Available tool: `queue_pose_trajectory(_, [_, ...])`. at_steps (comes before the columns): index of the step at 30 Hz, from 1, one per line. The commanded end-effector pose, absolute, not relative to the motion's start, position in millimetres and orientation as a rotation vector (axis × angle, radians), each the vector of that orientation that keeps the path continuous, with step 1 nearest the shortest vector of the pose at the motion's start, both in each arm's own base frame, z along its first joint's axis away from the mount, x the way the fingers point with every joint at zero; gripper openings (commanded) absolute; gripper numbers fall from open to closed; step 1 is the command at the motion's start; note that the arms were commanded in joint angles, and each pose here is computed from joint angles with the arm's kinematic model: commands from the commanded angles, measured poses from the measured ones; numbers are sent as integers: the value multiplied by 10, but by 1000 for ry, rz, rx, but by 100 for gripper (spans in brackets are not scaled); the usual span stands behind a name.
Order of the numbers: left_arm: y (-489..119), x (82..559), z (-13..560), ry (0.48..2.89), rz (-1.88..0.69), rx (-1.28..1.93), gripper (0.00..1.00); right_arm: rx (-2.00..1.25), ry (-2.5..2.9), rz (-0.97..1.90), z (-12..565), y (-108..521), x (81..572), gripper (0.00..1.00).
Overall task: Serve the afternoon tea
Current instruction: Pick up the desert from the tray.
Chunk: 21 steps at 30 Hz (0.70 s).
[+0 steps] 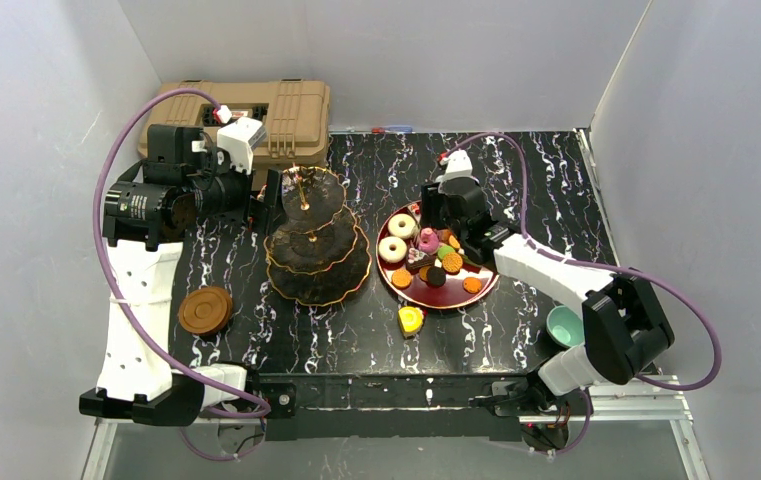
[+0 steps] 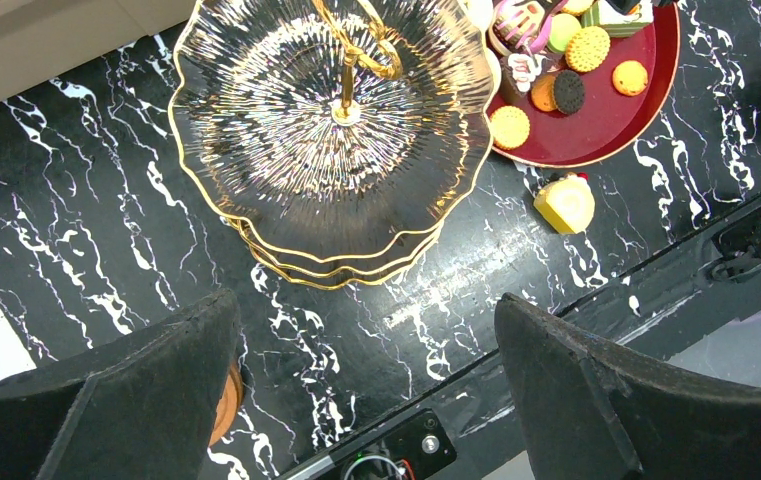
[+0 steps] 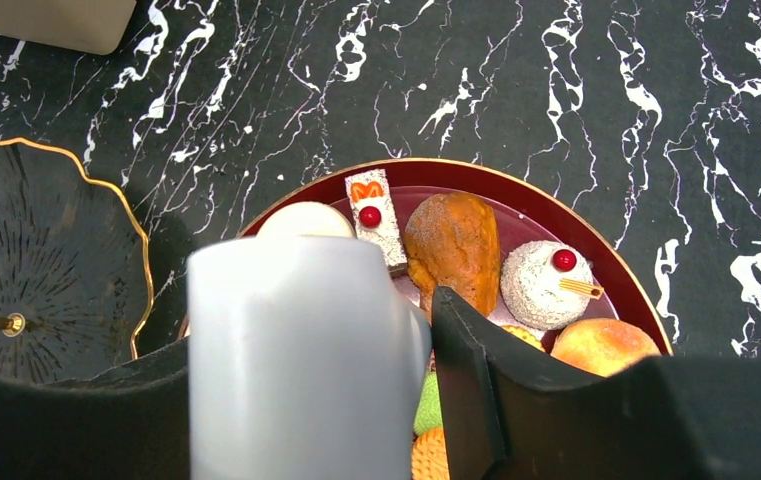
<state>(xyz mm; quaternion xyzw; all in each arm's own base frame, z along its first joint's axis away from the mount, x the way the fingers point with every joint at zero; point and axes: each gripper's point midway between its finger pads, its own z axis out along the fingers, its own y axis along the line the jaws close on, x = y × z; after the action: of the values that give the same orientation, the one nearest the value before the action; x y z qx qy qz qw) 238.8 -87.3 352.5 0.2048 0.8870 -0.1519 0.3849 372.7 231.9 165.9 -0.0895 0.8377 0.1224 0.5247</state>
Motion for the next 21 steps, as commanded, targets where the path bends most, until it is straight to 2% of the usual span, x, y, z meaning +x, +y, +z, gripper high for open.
queue_pose_trajectory(1, [-879,2315,3588,2234,-398,537,98,-223,1994,248,1618,2274,3735,59])
queue_pose_trajectory(7, [-883,2315,3600,2232,-401,534,98,-242,1990,238,1593,2267,3726,52])
queue_pose_trajectory(17, [-908,2304,3621,2225,-418,541,98,-283,2002,173,1498,2205,3636,57])
queue_pose_trajectory(21, [-892,2314,3601,2240,-410,529,97,-281,1973,164,1624,2174,3633,45])
